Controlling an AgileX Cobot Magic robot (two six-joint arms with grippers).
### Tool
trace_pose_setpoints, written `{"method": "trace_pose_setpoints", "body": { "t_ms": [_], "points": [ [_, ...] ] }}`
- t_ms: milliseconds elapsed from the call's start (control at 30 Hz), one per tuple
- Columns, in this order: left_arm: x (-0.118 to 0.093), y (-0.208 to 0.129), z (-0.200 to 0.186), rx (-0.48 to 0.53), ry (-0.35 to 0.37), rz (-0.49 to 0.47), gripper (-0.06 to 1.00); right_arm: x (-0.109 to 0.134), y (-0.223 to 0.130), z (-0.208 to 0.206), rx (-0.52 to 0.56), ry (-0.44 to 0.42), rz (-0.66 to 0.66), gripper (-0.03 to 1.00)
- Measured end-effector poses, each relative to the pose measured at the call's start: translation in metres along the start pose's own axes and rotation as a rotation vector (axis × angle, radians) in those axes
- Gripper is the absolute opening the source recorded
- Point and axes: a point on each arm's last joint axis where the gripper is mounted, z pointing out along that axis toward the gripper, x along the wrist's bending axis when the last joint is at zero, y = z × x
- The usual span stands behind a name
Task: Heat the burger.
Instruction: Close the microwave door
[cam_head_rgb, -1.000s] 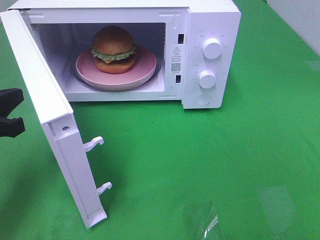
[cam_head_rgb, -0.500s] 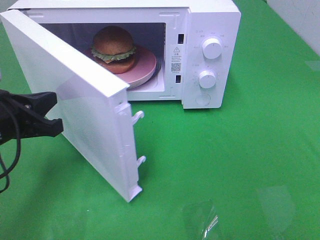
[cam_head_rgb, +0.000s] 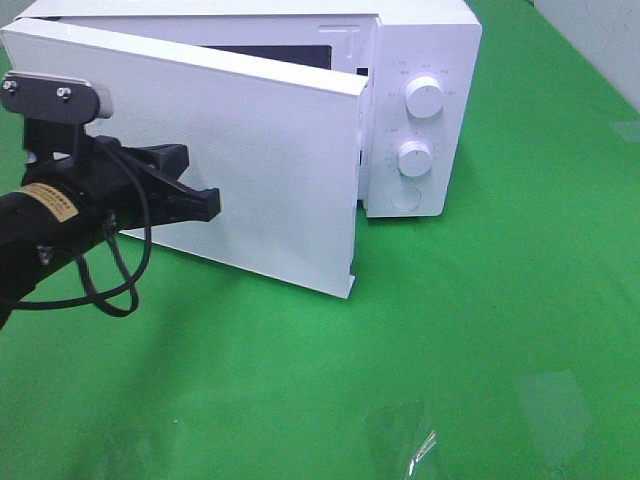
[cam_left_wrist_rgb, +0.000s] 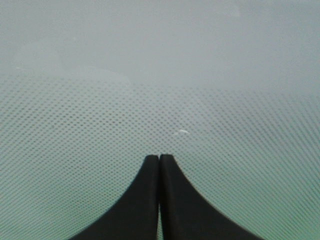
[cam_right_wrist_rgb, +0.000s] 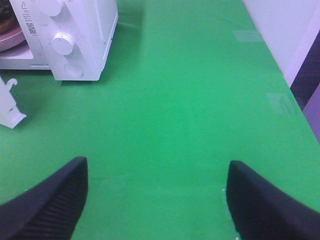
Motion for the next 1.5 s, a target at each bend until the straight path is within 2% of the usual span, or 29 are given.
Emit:
{"method": "trace_pose_setpoints", "body": {
  "t_ms": [167, 333, 600, 800, 867, 1067, 1267, 1500],
  "points": [
    [-0.017, 0.012, 0.023, -0.004, 0.008, 0.019, 0.0, 0.0, 0.0, 0.0, 0.0, 0.0, 0.0, 0.73],
    [-0.024, 0.022, 0.046, 0.006, 0.046, 0.001, 0.0, 0.0, 0.0, 0.0, 0.0, 0.0, 0.0, 0.73],
    [-0.029, 0.033, 0.067, -0.007, 0.062, -0.04, 0.0, 0.0, 0.0, 0.0, 0.0, 0.0, 0.0, 0.73],
    [-0.04, 0.03, 0.081, 0.033, 0.03, -0.043, 0.0, 0.0, 0.0, 0.0, 0.0, 0.0, 0.0, 0.73],
    [-0.048, 0.027, 0.092, 0.073, 0.0, -0.037, 0.0, 0.0, 0.0, 0.0, 0.0, 0.0, 0.0, 0.73],
    [-0.057, 0.027, 0.104, 0.094, -0.026, -0.032, 0.0, 0.0, 0.0, 0.0, 0.0, 0.0, 0.0, 0.73],
    [-0.061, 0.028, 0.113, 0.084, -0.027, 0.002, 0.0, 0.0, 0.0, 0.0, 0.0, 0.0, 0.0, 0.73],
    [-0.065, 0.027, 0.114, 0.092, -0.016, -0.011, 0.0, 0.0, 0.0, 0.0, 0.0, 0.0, 0.0, 0.73]
  ]
}}
